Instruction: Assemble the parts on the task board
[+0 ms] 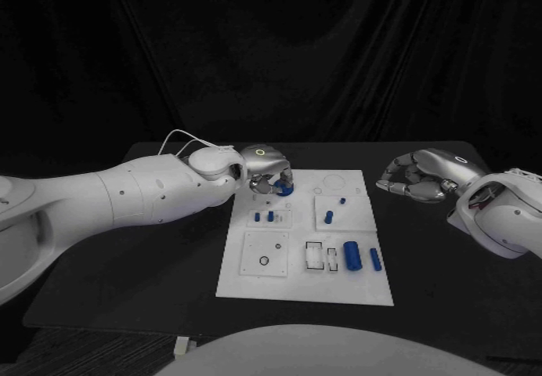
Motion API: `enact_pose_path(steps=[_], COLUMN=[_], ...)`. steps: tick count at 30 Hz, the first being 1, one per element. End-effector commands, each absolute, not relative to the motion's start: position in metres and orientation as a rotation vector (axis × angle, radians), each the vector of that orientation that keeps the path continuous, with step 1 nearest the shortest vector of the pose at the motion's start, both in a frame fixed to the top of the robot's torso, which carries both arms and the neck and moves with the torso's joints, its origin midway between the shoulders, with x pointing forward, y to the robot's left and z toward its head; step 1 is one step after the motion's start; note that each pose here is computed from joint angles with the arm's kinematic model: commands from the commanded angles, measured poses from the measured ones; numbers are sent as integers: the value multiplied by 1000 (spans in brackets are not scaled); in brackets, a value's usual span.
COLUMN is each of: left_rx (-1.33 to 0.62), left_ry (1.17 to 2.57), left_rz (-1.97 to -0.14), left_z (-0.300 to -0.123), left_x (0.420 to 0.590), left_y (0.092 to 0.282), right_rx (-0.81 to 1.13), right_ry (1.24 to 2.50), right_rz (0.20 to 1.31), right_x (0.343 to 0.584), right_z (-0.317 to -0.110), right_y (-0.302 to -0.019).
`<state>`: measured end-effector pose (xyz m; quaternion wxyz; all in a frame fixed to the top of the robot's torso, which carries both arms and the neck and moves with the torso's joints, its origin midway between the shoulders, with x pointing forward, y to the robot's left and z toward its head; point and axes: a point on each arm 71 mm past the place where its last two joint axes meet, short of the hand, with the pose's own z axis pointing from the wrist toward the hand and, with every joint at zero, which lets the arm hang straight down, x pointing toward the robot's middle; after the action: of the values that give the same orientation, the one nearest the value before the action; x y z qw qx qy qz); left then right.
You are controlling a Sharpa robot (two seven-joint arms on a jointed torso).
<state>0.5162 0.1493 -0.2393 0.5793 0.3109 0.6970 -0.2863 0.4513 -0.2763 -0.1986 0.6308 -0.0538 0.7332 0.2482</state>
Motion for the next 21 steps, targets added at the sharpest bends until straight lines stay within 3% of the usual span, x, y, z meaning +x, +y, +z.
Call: enact_pose_path(steps=[1, 9, 21], left_rx=[724, 720, 718], left_ry=[1610, 1654, 1711], left_rz=[-669, -638, -630], left_z=[-233, -231, -244], left_x=[516, 518, 516], left_y=[152, 165, 167], right_rx=[-120, -121, -122], right_ry=[1681, 1683, 1689], right_rz=[563, 562, 564], right_x=[451, 451, 451], right_z=[-200, -200, -202], right_y=[-277, -277, -276])
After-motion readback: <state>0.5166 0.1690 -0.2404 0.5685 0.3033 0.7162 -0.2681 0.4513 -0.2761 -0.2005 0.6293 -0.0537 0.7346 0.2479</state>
